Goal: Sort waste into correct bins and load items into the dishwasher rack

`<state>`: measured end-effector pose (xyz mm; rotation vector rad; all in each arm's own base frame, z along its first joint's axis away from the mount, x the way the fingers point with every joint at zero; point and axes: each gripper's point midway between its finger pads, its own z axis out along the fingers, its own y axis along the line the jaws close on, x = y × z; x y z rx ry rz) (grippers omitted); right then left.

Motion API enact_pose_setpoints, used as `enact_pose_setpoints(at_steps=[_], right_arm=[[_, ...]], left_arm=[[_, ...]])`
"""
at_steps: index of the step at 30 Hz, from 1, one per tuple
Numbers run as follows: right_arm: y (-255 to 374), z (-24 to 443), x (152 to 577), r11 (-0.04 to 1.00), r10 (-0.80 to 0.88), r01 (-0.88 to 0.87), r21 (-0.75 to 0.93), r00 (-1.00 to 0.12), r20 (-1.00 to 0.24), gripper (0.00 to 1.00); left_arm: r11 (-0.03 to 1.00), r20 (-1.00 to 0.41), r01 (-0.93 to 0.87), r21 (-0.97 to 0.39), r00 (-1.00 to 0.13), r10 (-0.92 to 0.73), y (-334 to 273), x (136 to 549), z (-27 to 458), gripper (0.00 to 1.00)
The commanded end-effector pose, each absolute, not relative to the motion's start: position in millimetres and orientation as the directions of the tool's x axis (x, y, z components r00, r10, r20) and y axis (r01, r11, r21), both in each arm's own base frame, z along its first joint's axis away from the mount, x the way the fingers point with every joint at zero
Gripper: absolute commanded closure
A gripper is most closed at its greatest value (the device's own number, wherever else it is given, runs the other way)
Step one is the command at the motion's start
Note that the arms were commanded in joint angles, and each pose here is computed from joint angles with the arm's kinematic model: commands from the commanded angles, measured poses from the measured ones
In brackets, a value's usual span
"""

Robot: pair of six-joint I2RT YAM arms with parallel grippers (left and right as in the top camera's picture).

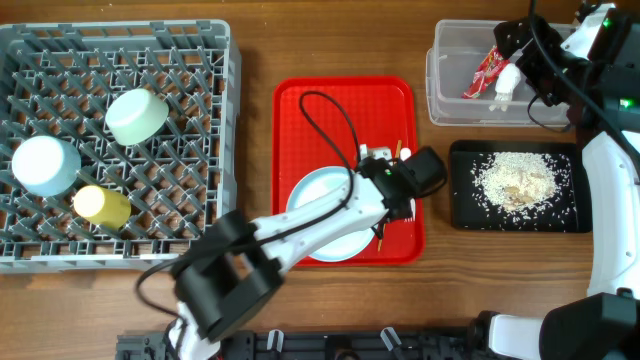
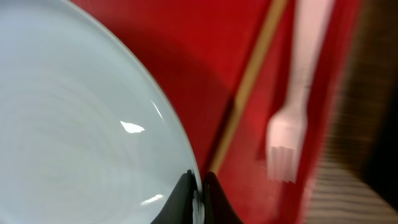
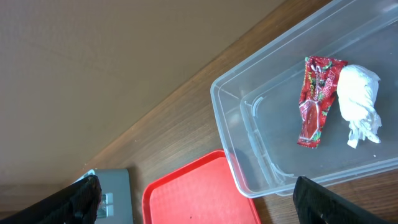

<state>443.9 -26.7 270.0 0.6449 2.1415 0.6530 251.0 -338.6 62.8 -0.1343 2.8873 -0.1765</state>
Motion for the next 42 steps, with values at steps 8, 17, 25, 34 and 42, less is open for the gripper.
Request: enact_pose_setpoints(at_steps=[8,17,25,34,42], right_arm=[[-29,277,442,0.739,0.636,0.224,0.635,-0.543,-0.549,0.0],[-29,277,442,0.739,0.636,0.224,0.635,-0.543,-0.549,0.0],[-29,277,442,0.739,0.636,0.224,0.635,-0.543,-0.549,0.0],[-29,277,442,0.739,0.636,0.224,0.635,-0.543,-0.549,0.0],[-29,277,442,0.739,0.636,0.224,0.635,-0.543,-0.549,0.0]], left_arm=[[0.98,-0.325,-0.059,-0.189,-0.938,-0.119,-338,259,103,0.96],[0.976,-0.291,0.218,-0.001,-0.934,0.208,-314,247,94,0.24],[0.998,-0.211,-0.066,-0.02,-0.975,-0.068,-245,298,90,0.1],[0.929,0.151,-0.049,-0.367,-0.989,0.007,-221,284,80,0.09],[0.952,0.179,0.009,-0.307,-0.982,0.066,-191,268,49,0.12]])
